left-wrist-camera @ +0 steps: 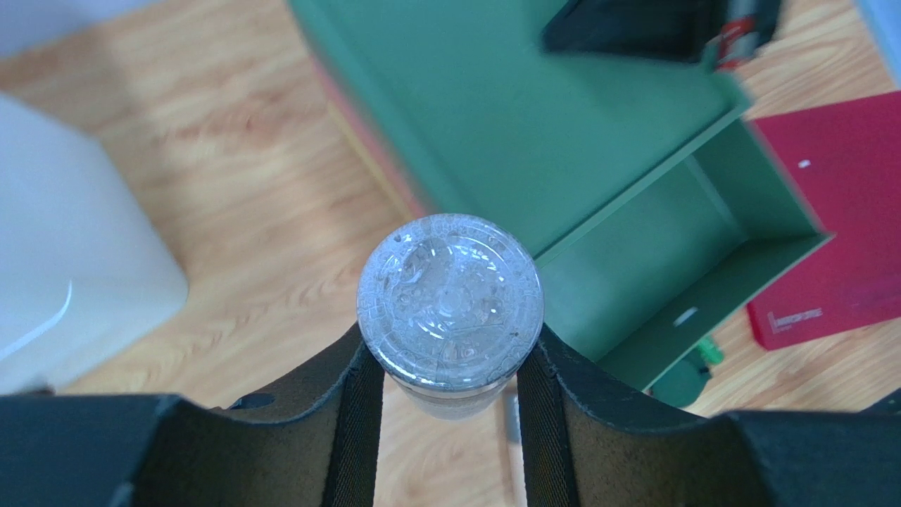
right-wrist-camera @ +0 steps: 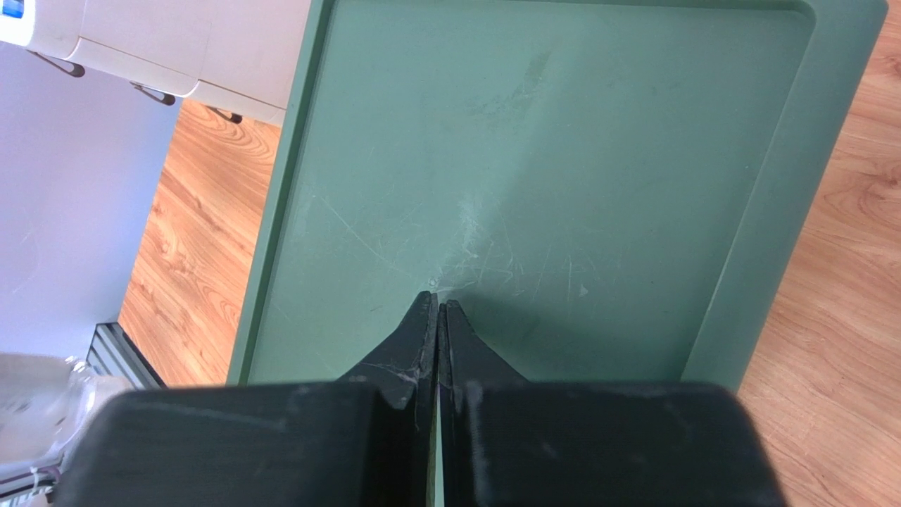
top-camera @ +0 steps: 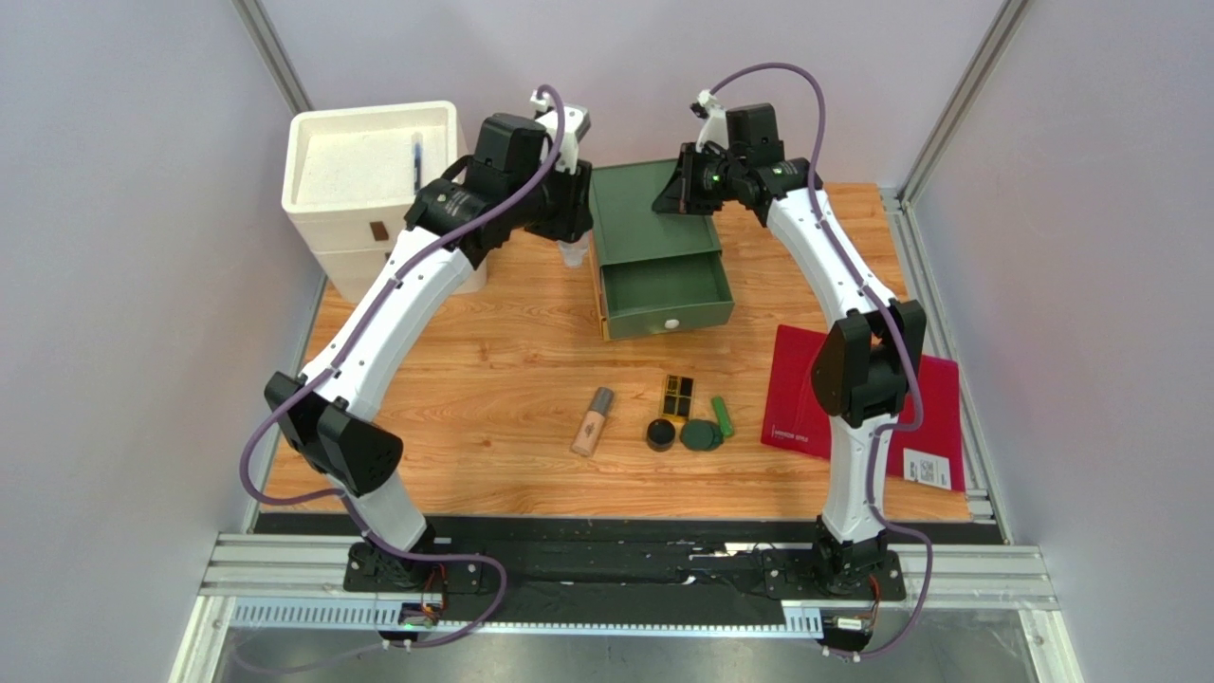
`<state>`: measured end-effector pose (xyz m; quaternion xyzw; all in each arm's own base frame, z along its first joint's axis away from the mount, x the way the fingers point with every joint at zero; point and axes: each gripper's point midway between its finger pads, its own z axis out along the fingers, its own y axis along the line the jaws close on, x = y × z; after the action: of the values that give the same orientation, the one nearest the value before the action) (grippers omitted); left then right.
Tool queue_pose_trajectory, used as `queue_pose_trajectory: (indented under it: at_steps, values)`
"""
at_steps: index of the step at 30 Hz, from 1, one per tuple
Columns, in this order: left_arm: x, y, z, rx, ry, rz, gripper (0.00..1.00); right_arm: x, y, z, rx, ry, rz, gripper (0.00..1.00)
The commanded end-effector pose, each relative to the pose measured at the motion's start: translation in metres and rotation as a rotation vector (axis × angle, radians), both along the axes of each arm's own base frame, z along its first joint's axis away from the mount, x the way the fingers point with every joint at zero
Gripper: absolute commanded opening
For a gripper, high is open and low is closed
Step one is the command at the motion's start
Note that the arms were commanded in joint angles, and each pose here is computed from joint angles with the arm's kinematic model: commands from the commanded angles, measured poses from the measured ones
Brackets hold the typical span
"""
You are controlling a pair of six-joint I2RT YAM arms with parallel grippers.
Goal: Organize the makeup
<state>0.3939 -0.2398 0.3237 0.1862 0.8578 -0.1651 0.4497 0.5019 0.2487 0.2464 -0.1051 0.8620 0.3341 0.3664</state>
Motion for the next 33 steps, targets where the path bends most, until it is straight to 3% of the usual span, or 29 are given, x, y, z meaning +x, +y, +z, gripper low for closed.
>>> queue_pose_trajectory:
  at_steps: [1, 19, 21, 25, 26, 28, 33]
  values:
    - [0.008, -0.034, 0.050, -0.086, -0.162, -0.101, 0.00, -0.001, -0.001, -0.018, -0.018, 0.060, -0.004, 0.00]
    - [-0.022, -0.120, -0.016, -0.028, -0.010, -0.371, 0.00, 0.001, -0.006, -0.023, -0.016, 0.080, -0.010, 0.01]
    - [-0.027, -0.122, -0.024, -0.012, 0.019, -0.381, 0.07, 0.001, -0.006, -0.024, -0.013, 0.086, -0.011, 0.02]
    - [-0.033, -0.125, -0.034, 0.028, 0.076, -0.415, 0.52, 0.002, -0.004, -0.025, -0.006, 0.093, -0.008, 0.04]
    - [-0.037, -0.126, -0.036, 0.027, 0.091, -0.436, 0.58, 0.002, -0.004, -0.025, -0.007, 0.095, -0.008, 0.04]
    - [-0.041, -0.131, -0.037, 0.027, 0.098, -0.466, 0.69, 0.003, -0.004, -0.025, -0.002, 0.097, -0.008, 0.05]
    - [-0.046, -0.135, -0.033, 0.029, 0.085, -0.507, 0.78, 0.002, -0.005, -0.026, -0.004, 0.098, -0.008, 0.06]
